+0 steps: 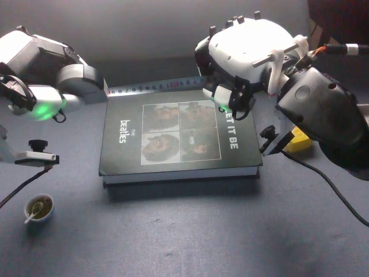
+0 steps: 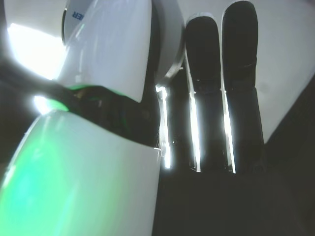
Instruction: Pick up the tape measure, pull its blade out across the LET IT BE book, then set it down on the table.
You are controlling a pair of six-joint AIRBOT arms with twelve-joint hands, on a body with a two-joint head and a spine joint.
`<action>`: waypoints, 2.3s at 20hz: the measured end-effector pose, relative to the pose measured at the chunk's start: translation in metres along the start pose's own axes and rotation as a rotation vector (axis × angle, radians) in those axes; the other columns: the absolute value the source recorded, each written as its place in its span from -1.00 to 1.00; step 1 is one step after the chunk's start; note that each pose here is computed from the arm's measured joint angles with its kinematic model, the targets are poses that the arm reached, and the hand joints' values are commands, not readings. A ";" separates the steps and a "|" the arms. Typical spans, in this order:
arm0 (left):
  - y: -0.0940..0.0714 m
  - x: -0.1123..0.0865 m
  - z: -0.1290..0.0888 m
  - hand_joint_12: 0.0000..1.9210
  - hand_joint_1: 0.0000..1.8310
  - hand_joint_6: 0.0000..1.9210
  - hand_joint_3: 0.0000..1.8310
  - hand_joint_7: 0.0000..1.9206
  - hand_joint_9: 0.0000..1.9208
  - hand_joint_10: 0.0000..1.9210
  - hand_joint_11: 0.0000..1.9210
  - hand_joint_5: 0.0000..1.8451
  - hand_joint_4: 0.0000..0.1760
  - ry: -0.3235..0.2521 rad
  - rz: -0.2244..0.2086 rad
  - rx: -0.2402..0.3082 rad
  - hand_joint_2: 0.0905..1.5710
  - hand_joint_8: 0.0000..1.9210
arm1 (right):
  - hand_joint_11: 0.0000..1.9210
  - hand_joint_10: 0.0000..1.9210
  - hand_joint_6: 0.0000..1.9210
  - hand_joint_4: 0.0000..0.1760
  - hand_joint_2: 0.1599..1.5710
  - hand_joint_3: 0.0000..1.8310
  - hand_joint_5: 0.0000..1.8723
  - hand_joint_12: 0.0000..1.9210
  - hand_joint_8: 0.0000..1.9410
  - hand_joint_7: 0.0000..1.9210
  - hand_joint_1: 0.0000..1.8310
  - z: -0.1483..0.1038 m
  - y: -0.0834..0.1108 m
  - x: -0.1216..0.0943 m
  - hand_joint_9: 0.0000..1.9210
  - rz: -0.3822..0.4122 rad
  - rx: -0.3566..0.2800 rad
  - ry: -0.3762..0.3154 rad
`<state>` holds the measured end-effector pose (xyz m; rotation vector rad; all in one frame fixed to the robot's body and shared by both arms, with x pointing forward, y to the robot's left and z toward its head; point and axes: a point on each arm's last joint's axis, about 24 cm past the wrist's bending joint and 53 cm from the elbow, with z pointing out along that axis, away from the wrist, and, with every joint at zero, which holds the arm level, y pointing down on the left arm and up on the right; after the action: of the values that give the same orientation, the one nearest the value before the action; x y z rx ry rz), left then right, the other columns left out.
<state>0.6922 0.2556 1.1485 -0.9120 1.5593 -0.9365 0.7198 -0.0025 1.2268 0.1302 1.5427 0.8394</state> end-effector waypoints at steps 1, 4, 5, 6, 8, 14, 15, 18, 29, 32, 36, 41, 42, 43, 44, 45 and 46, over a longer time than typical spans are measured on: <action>0.000 0.000 0.000 0.11 0.51 -0.07 -1.00 0.06 -0.05 0.30 -0.12 -0.01 -1.00 0.000 0.000 0.000 0.38 0.01 | -0.66 -0.37 0.46 -1.00 0.56 -1.00 -0.25 0.44 -0.98 -0.06 0.09 0.000 0.000 0.000 -0.34 0.000 0.000 0.000; 0.000 0.000 0.000 0.09 0.51 -0.09 -1.00 0.06 -0.05 0.31 -0.12 -0.01 -1.00 -0.001 0.000 0.000 0.38 0.02 | -0.65 -0.37 0.47 -1.00 0.57 -1.00 -0.26 0.45 -0.98 -0.05 0.09 0.000 0.001 -0.001 -0.34 -0.002 -0.005 -0.002; 0.000 -0.001 0.000 0.08 0.51 -0.08 -1.00 0.06 -0.05 0.31 -0.12 -0.01 -1.00 -0.003 0.000 0.001 0.38 0.02 | -0.65 -0.36 0.47 -1.00 0.57 -1.00 -0.26 0.45 -0.98 -0.05 0.09 0.000 0.001 0.000 -0.34 -0.001 -0.005 -0.002; 0.000 -0.001 0.000 0.08 0.51 -0.08 -1.00 0.06 -0.05 0.31 -0.12 -0.01 -1.00 -0.003 -0.001 0.002 0.38 0.02 | -0.65 -0.36 0.47 -1.00 0.57 -1.00 -0.26 0.45 -0.98 -0.05 0.09 0.000 0.001 0.000 -0.34 0.000 -0.005 -0.002; -0.001 -0.001 0.000 0.08 0.51 -0.08 -1.00 0.06 -0.05 0.31 -0.12 -0.01 -1.00 -0.005 -0.001 0.002 0.38 0.03 | -0.65 -0.36 0.46 -1.00 0.57 -1.00 -0.25 0.45 -0.98 -0.04 0.09 0.000 0.001 -0.001 -0.34 0.000 -0.005 -0.002; 0.000 -0.002 0.000 0.09 0.51 -0.10 -1.00 0.05 -0.04 0.30 -0.11 0.00 -1.00 -0.007 -0.003 0.001 0.38 0.03 | -0.48 -0.08 0.45 -0.85 0.51 -1.00 -0.22 0.55 0.23 -0.12 0.26 -0.001 0.002 -0.002 -0.23 -0.013 -0.015 -0.003; 0.000 -0.002 0.000 0.09 0.51 -0.10 -1.00 0.05 -0.04 0.30 -0.11 0.00 -1.00 -0.007 -0.003 0.001 0.38 0.03 | -0.47 -0.07 0.45 -0.87 0.50 -1.00 -0.22 0.56 0.23 -0.11 0.26 -0.001 0.002 -0.003 -0.22 -0.015 -0.015 -0.003; 0.000 -0.002 0.000 0.09 0.51 -0.08 -1.00 0.05 -0.04 0.30 -0.11 -0.02 -1.00 -0.007 -0.003 0.001 0.38 0.02 | -0.45 -0.04 0.46 -0.96 0.51 -1.00 -0.24 0.57 0.24 -0.11 0.26 -0.001 0.001 -0.003 -0.22 -0.015 -0.014 -0.003; 0.000 -0.004 0.000 0.11 0.50 -0.09 -1.00 0.05 -0.05 0.30 -0.11 -0.01 -1.00 -0.018 -0.009 0.002 0.38 0.03 | -0.87 -0.59 -0.95 -1.00 0.39 -1.00 -0.37 0.34 -0.91 -0.30 -0.13 -0.002 0.003 -0.003 -0.48 -0.022 -0.020 -0.003; -0.001 -0.006 0.000 0.11 0.50 -0.09 -1.00 0.05 -0.06 0.31 -0.11 -0.01 -1.00 -0.025 -0.011 0.003 0.38 0.03 | -0.88 -0.63 -0.98 -1.00 0.39 -1.00 -0.38 0.35 -0.94 -0.30 -0.14 -0.003 0.004 -0.002 -0.47 -0.023 -0.024 -0.001; -0.001 -0.006 0.000 0.11 0.50 -0.09 -1.00 0.05 -0.06 0.31 -0.11 0.00 -1.00 -0.025 -0.011 0.003 0.38 0.03 | -0.88 -0.63 -0.98 -1.00 0.39 -1.00 -0.38 0.35 -0.94 -0.29 -0.14 -0.003 0.004 -0.002 -0.46 -0.024 -0.025 -0.001; 0.000 -0.005 0.000 0.12 0.51 -0.13 -1.00 0.06 -0.06 0.31 -0.11 0.02 -1.00 -0.023 -0.011 0.002 0.38 0.02 | -0.87 -0.65 -0.99 -1.00 0.39 -1.00 -0.38 0.35 -0.95 -0.30 -0.14 -0.003 0.004 -0.002 -0.47 -0.022 -0.024 -0.001; 0.000 -0.005 0.000 0.12 0.50 -0.09 -1.00 0.06 -0.06 0.32 -0.11 -0.02 -1.00 -0.023 -0.011 0.002 0.38 0.02 | -0.86 -0.65 -0.99 -1.00 0.39 -1.00 -0.38 0.35 -0.95 -0.30 -0.14 -0.003 0.004 -0.002 -0.46 -0.021 -0.024 -0.002; 0.000 -0.005 0.000 0.12 0.50 -0.09 -1.00 0.06 -0.06 0.32 -0.11 -0.01 -1.00 -0.023 -0.011 0.002 0.38 0.02 | -0.87 -0.65 -0.99 -1.00 0.39 -1.00 -0.38 0.35 -0.96 -0.30 -0.14 -0.002 0.003 -0.003 -0.46 -0.019 -0.022 -0.003; 0.000 -0.005 0.000 0.13 0.51 -0.14 -1.00 0.06 -0.06 0.30 -0.11 0.04 -1.00 -0.022 -0.011 0.002 0.37 0.00 | -0.88 -0.65 -0.99 -1.00 0.39 -1.00 -0.38 0.35 -0.96 -0.29 -0.14 -0.001 0.001 -0.004 -0.46 -0.019 -0.019 -0.005; 0.000 -0.005 0.000 0.13 0.51 -0.14 -1.00 0.06 -0.06 0.30 -0.11 0.04 -1.00 -0.023 -0.011 0.002 0.37 0.00 | -0.88 -0.65 -0.99 -1.00 0.39 -1.00 -0.38 0.35 -0.96 -0.29 -0.14 0.000 0.000 -0.004 -0.46 -0.017 -0.017 -0.007; 0.000 -0.005 0.000 0.13 0.51 -0.13 -1.00 0.06 -0.06 0.30 -0.11 0.02 -1.00 -0.023 -0.012 0.001 0.37 0.01 | -0.85 -0.65 -0.98 -1.00 0.39 -1.00 -0.36 0.36 -0.95 -0.28 -0.14 0.000 -0.001 -0.005 -0.45 -0.015 -0.014 -0.008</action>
<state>0.6929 0.2605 1.1507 -0.9288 1.5353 -0.9321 0.7213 -0.0062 1.2304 0.1118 1.5281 0.8370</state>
